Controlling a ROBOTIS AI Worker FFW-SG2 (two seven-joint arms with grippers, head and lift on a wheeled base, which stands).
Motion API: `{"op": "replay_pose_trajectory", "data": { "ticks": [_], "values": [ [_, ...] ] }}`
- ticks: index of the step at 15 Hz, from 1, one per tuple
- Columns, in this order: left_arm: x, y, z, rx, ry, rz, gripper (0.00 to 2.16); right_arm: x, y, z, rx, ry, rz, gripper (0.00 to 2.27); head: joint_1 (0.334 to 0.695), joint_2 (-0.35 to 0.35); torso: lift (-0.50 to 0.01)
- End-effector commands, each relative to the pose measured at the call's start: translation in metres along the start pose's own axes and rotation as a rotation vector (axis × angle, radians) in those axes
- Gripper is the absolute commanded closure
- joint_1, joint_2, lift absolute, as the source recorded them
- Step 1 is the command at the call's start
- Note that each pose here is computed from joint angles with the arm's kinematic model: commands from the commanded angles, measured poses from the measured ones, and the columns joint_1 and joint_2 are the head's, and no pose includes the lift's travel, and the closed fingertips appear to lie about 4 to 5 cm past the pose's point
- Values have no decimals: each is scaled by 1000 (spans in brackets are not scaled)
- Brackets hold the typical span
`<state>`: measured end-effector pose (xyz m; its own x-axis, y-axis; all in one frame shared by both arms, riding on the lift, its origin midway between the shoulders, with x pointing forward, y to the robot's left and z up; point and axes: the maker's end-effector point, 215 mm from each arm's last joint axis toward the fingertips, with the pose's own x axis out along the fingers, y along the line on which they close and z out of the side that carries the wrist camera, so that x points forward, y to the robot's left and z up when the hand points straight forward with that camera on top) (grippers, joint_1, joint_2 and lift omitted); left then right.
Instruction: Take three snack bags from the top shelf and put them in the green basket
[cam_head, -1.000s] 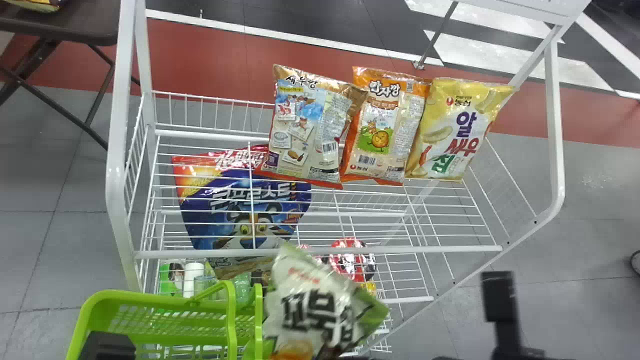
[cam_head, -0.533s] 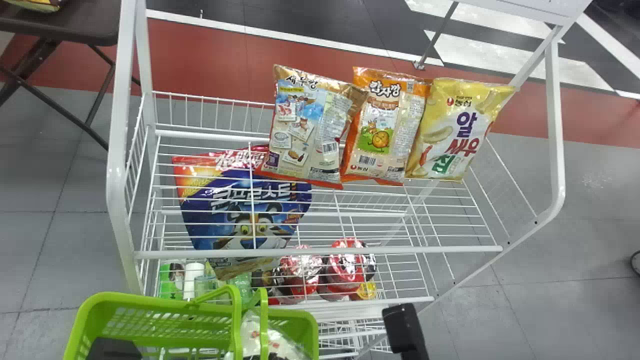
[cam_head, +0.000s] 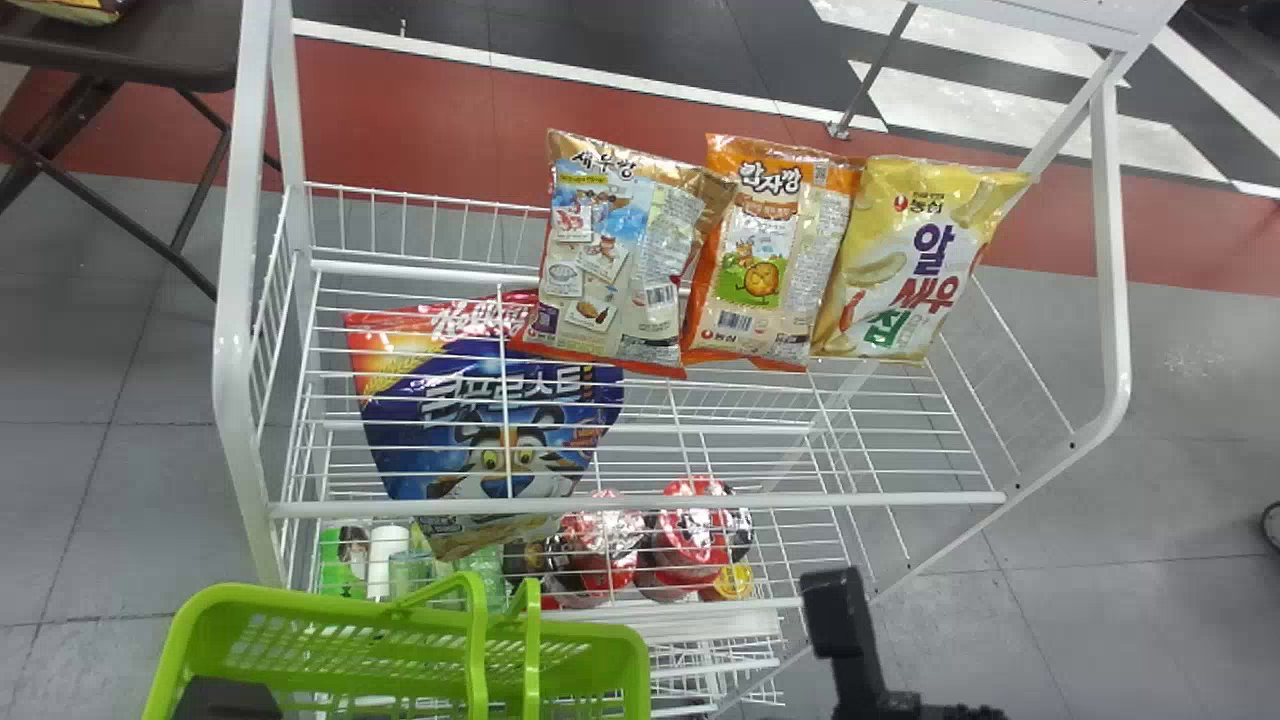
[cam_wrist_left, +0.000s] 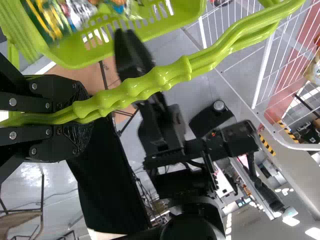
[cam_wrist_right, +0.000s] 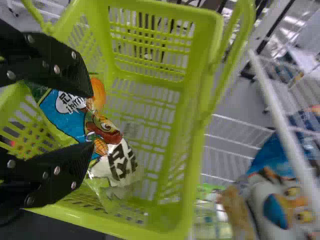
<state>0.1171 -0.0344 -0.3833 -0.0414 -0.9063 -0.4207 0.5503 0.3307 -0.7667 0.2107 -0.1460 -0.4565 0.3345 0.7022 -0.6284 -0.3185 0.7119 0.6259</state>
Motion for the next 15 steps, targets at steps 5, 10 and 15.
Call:
{"op": "replay_pose_trajectory", "data": {
  "ticks": [5,10,15],
  "values": [
    [2,-5,-5,-9,6,-16,2020,-70,-5,167,-458,-574,-97,39,695,-350,-38],
    [5,-4,-10,-12,18,-15,2020,-83,-33,260,-504,-801,-219,184,695,-350,-38],
    [4,2,-8,-11,19,-5,2020,-43,-57,330,-465,-841,-314,208,695,-350,-38]
  ]
}}
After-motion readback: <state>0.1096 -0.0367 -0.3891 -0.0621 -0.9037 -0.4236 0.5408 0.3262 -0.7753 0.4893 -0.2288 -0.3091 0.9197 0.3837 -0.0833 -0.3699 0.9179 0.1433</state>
